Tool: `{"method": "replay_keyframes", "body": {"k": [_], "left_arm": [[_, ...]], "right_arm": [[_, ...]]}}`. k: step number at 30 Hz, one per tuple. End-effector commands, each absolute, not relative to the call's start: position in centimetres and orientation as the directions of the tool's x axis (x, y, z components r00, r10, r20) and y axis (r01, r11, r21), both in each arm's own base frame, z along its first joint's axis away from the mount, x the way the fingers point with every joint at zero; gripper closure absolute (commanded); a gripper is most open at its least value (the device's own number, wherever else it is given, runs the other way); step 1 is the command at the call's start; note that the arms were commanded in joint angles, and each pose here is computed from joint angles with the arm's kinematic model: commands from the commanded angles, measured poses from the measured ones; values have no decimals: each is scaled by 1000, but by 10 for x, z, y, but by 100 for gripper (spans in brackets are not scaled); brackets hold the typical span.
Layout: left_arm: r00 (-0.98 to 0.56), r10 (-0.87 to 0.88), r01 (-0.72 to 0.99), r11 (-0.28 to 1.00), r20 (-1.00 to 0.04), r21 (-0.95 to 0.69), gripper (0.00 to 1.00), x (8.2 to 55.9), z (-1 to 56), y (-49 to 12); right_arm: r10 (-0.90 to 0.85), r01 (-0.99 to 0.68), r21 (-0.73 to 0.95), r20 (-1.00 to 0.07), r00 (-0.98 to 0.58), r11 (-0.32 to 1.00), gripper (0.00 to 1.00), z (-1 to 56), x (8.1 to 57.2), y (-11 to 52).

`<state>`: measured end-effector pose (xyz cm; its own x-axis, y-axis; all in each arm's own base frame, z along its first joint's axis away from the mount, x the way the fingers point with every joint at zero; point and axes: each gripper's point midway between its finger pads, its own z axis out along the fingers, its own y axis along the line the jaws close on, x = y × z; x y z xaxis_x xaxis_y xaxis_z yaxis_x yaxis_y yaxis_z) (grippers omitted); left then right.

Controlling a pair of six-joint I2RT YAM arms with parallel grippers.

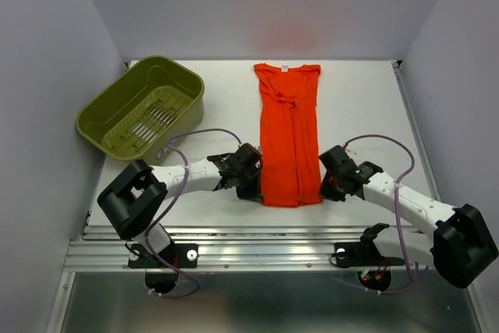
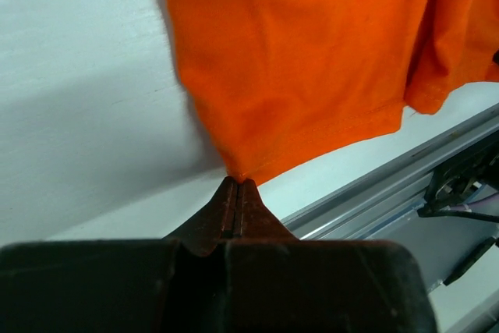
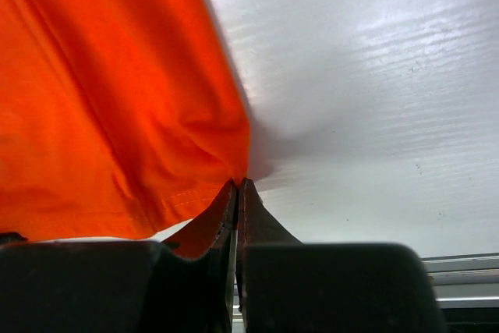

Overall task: Roll the t-shirts
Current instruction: Roll the T-shirt to the center of the board.

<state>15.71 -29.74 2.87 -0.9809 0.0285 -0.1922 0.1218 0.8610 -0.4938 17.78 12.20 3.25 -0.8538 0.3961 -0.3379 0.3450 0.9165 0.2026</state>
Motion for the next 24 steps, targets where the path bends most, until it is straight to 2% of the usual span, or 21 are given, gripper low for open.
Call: {"method": "replay_keyframes", "body": {"k": [1,10,24], "left_arm": [[-962,22,153,866,-270,-476,100,175,56,-304],[-945,-52,128,850,-323,-510,100,212,77,-313],[-931,-146,57,848,-336,-527,100,249,76,-323]], "right_arm": [[397,335,214,-438,-806,918,99,64,204,122],[367,323,175,-502,-783,930,99,77,234,126],[352,322,154,-558,-751,934,99,83,276,138]]}}
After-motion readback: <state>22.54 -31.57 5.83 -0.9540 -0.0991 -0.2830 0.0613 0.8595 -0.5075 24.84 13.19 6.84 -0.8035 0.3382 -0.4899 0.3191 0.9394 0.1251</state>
